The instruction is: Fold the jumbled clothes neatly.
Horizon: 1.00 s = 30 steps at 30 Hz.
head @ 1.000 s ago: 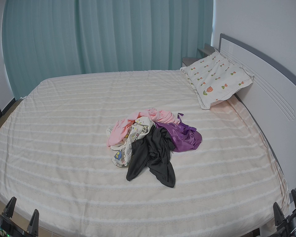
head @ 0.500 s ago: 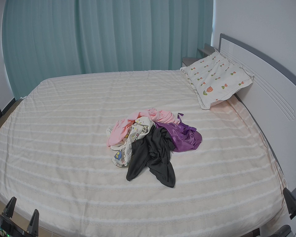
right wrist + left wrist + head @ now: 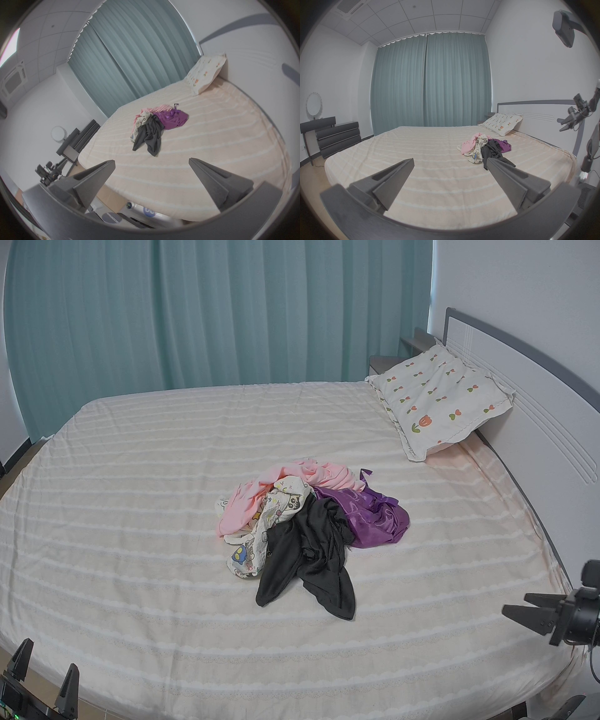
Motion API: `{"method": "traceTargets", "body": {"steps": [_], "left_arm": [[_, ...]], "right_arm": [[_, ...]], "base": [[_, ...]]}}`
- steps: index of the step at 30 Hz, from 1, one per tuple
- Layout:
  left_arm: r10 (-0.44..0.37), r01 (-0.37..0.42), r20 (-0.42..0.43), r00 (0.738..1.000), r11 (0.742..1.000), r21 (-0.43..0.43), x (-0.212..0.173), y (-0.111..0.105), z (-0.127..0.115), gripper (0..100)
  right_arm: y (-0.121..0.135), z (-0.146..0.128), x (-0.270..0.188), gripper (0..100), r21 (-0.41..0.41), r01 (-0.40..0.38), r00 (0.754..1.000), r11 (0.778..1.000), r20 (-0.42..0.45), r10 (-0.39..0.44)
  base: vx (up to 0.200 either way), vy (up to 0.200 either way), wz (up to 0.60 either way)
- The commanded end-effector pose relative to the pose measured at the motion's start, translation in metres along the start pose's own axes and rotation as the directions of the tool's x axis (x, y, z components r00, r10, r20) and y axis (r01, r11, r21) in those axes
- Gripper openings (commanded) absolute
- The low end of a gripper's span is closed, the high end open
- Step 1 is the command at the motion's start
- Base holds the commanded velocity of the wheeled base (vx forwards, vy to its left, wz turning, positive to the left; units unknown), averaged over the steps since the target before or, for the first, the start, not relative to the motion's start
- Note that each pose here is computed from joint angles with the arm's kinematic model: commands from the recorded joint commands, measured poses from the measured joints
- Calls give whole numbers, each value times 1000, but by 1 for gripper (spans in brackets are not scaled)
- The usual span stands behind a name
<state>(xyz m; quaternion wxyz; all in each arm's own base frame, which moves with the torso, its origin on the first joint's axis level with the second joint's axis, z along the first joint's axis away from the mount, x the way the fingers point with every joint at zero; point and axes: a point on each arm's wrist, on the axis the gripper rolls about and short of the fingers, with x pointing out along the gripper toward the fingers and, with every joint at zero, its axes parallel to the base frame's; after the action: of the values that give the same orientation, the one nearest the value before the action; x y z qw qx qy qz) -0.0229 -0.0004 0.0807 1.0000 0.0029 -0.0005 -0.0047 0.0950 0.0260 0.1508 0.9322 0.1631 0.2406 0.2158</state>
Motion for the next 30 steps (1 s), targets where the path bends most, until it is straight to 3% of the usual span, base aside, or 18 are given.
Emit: {"method": "traceTargets", "body": {"steps": [1,13,17,25,30], "left_arm": [[0,0,-7,1000,1000,0,1,0,-5,100],[0,0,-7,1000,1000,2,0,0,-5,100],[0,0,-7,1000,1000,0,0,0,-5,100],[0,0,-6,1000,1000,2,0,0,-5,100],[0,0,-7,1000,1000,-1,1,0,-5,100]], "right_arm": [[-9,3,121,100,188,-37,967,981,-240,83],[-15,3,212,100,280,29,961,960,-272,50],[-14,-1,245,100,324,71,961,943,-274,22],[-17,-18,300,100,322,144,959,936,-280,-51],[-11,-29,327,100,323,149,960,935,-276,-57]], "base": [[0,0,0],[0,0,0],[0,0,0],[0,0,0],[0,0,0]]}}
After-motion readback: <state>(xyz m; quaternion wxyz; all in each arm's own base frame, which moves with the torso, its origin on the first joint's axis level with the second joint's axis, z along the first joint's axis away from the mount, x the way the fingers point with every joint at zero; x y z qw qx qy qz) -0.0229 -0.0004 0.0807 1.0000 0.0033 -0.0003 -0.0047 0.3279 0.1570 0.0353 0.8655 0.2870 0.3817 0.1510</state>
